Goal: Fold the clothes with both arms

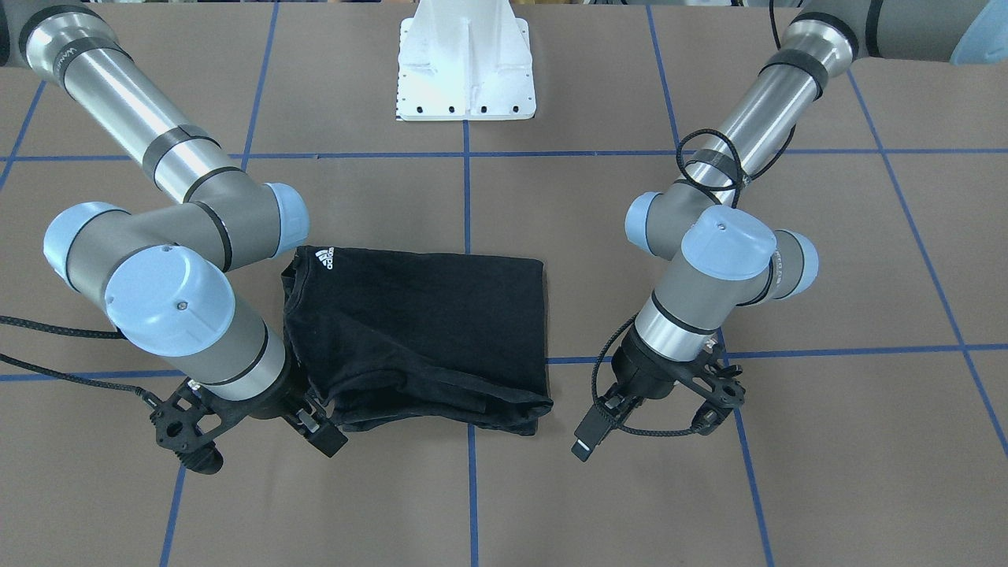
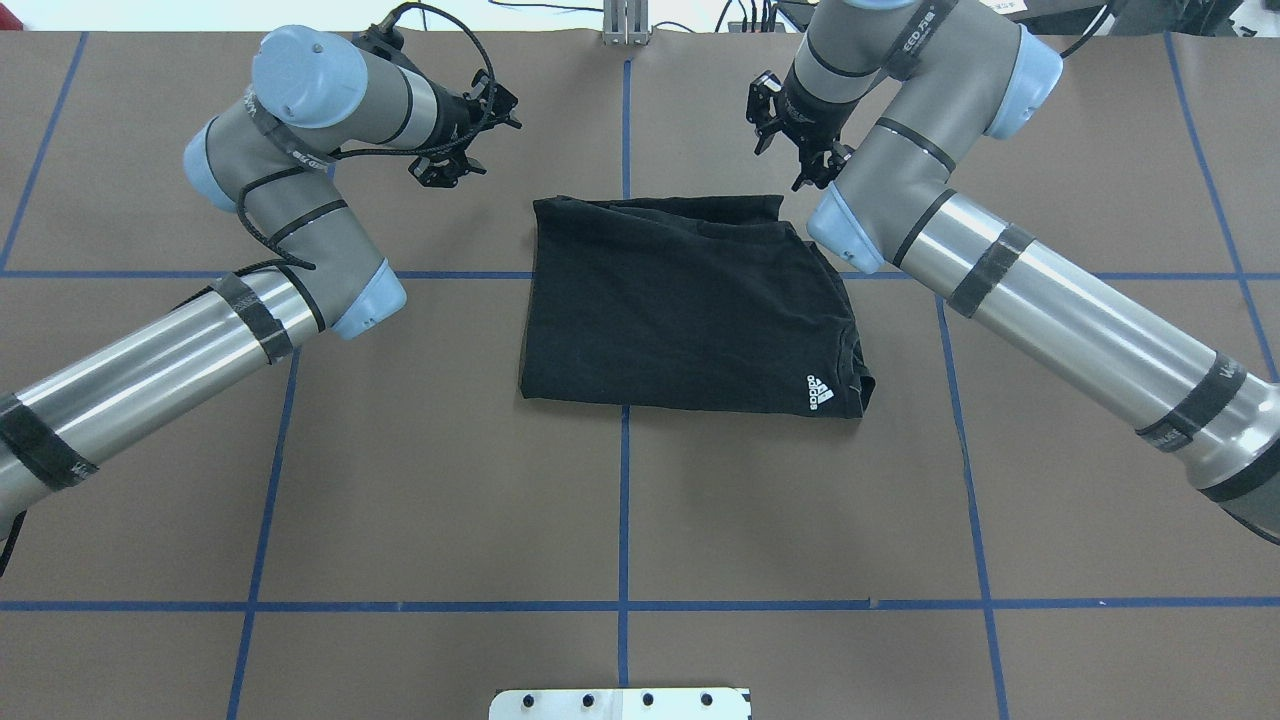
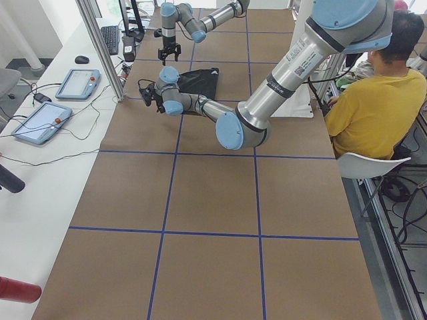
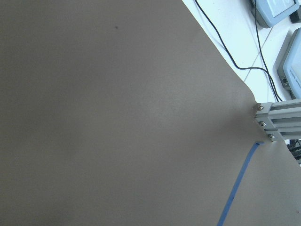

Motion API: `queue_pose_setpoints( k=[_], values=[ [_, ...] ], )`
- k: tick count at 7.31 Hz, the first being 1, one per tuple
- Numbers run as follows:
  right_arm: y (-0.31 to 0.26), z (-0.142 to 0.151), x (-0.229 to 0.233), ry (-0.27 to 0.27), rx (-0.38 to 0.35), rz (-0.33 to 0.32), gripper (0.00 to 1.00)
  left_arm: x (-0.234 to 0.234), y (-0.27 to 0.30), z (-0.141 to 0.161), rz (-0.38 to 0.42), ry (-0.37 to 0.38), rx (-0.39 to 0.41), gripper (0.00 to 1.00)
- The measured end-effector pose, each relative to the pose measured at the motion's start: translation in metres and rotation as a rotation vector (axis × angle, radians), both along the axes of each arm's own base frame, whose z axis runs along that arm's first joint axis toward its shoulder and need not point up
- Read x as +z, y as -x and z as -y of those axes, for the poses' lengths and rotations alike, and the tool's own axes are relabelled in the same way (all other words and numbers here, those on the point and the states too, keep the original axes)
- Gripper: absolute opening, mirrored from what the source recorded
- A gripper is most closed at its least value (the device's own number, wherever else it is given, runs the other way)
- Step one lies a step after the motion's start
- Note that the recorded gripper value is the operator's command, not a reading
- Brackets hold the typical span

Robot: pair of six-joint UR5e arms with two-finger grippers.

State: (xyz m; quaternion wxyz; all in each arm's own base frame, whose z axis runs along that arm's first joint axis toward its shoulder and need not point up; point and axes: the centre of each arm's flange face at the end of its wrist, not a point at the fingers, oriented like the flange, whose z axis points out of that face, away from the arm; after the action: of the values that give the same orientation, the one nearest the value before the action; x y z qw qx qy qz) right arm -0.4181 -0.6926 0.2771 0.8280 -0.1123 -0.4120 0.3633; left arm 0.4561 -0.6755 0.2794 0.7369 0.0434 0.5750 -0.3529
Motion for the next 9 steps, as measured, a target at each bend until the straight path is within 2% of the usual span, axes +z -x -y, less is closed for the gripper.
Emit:
queue_pose_setpoints(
  k=[1, 2, 3, 5, 7, 8, 9],
  values=[
    [-0.013, 0.006, -0.001, -0.022, -0.007, 0.002, 1.00, -0.006, 0.011, 0.002, 0.023, -0.068, 0.045, 0.99],
    [-0.033, 0.014, 0.006, -0.067, -0.028, -0.010, 1.00, -0.004, 0.029, 0.006, 0.061, -0.154, 0.104, 0.99],
    [-0.059, 0.022, 0.027, -0.143, -0.080, -0.042, 1.00, 0.012, 0.052, 0.009, 0.126, -0.260, 0.154, 0.99],
    [-0.125, 0.024, 0.103, -0.313, -0.236, -0.131, 1.00, 0.067, 0.109, -0.001, 0.274, -0.450, 0.221, 0.99],
    [-0.205, 0.019, 0.189, -0.462, -0.421, -0.222, 1.00, 0.142, 0.178, -0.017, 0.443, -0.588, 0.300, 0.99],
    [-0.246, 0.015, 0.222, -0.509, -0.505, -0.252, 1.00, 0.184, 0.223, -0.028, 0.525, -0.649, 0.355, 0.99],
    [-0.288, 0.011, 0.247, -0.525, -0.574, -0.247, 1.00, 0.224, 0.276, -0.038, 0.591, -0.698, 0.405, 0.99]
  ],
)
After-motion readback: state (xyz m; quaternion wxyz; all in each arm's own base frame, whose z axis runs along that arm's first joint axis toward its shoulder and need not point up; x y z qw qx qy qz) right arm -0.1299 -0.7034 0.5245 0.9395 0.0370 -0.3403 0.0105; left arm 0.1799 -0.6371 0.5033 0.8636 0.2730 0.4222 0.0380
